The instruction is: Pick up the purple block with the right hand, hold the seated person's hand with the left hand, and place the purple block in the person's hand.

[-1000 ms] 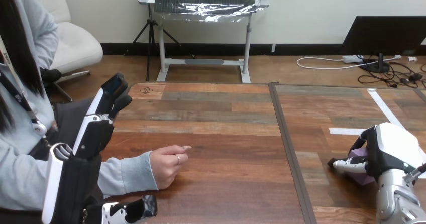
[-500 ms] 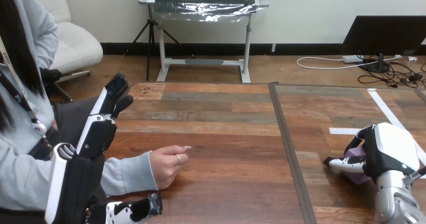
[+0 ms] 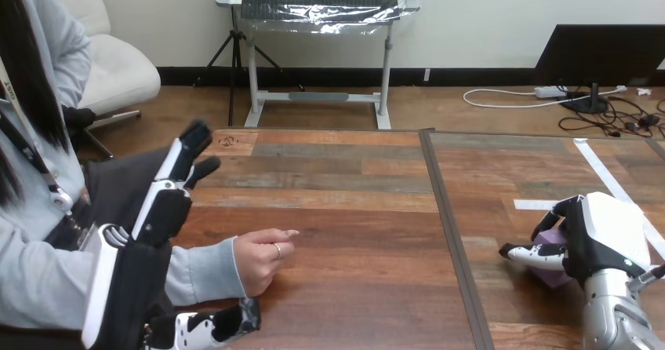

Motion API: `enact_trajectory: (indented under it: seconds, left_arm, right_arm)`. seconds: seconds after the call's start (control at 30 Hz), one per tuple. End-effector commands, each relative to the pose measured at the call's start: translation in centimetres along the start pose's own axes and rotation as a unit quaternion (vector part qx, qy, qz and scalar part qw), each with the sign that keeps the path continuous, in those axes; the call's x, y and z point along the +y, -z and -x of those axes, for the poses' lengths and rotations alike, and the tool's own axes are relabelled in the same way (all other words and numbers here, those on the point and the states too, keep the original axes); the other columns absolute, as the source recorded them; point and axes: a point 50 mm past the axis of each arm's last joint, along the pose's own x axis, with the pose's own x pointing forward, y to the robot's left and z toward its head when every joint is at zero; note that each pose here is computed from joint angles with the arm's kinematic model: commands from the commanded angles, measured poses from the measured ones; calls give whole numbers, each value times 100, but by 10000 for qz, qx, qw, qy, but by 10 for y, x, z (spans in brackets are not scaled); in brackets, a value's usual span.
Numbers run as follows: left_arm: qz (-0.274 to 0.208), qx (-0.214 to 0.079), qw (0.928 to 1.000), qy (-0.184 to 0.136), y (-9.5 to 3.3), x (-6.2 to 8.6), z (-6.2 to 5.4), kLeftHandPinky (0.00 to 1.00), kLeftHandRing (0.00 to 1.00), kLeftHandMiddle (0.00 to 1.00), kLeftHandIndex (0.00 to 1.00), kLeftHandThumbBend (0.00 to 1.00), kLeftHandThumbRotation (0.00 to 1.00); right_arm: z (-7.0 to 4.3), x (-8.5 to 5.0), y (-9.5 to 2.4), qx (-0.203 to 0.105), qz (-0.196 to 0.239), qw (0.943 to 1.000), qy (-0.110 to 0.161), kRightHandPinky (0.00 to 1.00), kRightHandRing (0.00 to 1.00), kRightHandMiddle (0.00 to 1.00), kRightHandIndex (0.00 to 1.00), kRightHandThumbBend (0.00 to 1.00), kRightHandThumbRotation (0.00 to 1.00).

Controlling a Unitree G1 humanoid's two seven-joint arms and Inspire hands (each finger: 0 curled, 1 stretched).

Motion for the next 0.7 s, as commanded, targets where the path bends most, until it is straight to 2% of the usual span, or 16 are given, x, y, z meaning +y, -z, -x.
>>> enact_trajectory:
  seconds: [0.0, 0.4, 0.67]
  left_arm:
    - [-76, -429, 9990, -89, -5, 2, -17, 87, 94, 96, 93, 100, 70]
    - [-76, -406, 9991, -63, -3, 2, -17, 88, 95, 96, 93, 100, 68]
    - [-65, -369, 9993, -90, -2, 1, -16, 88, 94, 95, 92, 100, 66]
  right_arm:
    - [-9, -8, -22, -353, -395, 9980, 335, 6, 11, 18, 26, 45, 6]
    - [-11, -9, -32, -501, -641, 9959, 407, 6, 11, 18, 25, 42, 11]
    - [-11, -11, -38, -679, -898, 9923, 513, 6, 11, 18, 25, 42, 7]
